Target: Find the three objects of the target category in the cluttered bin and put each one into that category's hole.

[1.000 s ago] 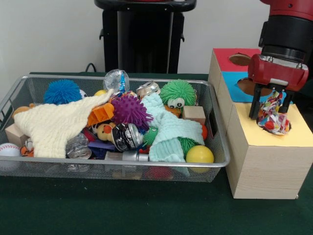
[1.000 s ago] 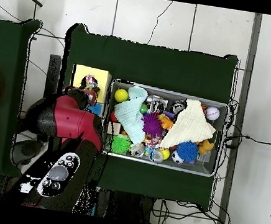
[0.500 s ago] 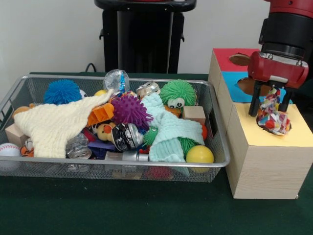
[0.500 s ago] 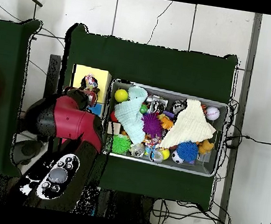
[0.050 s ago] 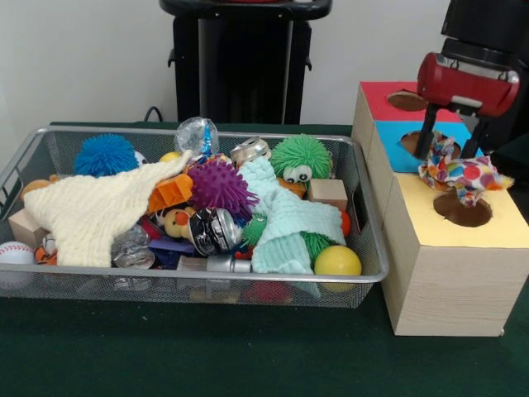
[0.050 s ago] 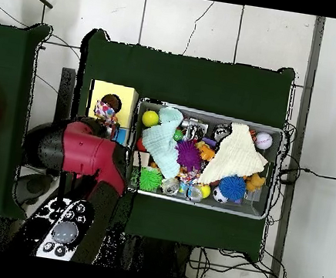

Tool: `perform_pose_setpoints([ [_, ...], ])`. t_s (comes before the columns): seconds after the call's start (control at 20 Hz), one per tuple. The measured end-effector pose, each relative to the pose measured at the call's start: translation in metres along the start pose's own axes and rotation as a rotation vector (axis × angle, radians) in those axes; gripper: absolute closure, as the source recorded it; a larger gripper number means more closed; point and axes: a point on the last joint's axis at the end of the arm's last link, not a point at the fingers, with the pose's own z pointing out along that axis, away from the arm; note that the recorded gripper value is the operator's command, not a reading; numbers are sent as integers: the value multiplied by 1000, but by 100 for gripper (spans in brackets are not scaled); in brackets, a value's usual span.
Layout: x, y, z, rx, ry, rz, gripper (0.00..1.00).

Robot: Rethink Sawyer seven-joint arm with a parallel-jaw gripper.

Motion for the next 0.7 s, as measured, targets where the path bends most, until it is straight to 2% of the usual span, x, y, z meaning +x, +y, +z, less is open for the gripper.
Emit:
perform_pose_setpoints([
  [0.2, 0, 0, -11, -8, 33, 5, 0],
  [0.7, -7, -1, -25, -19, 14, 11, 0],
])
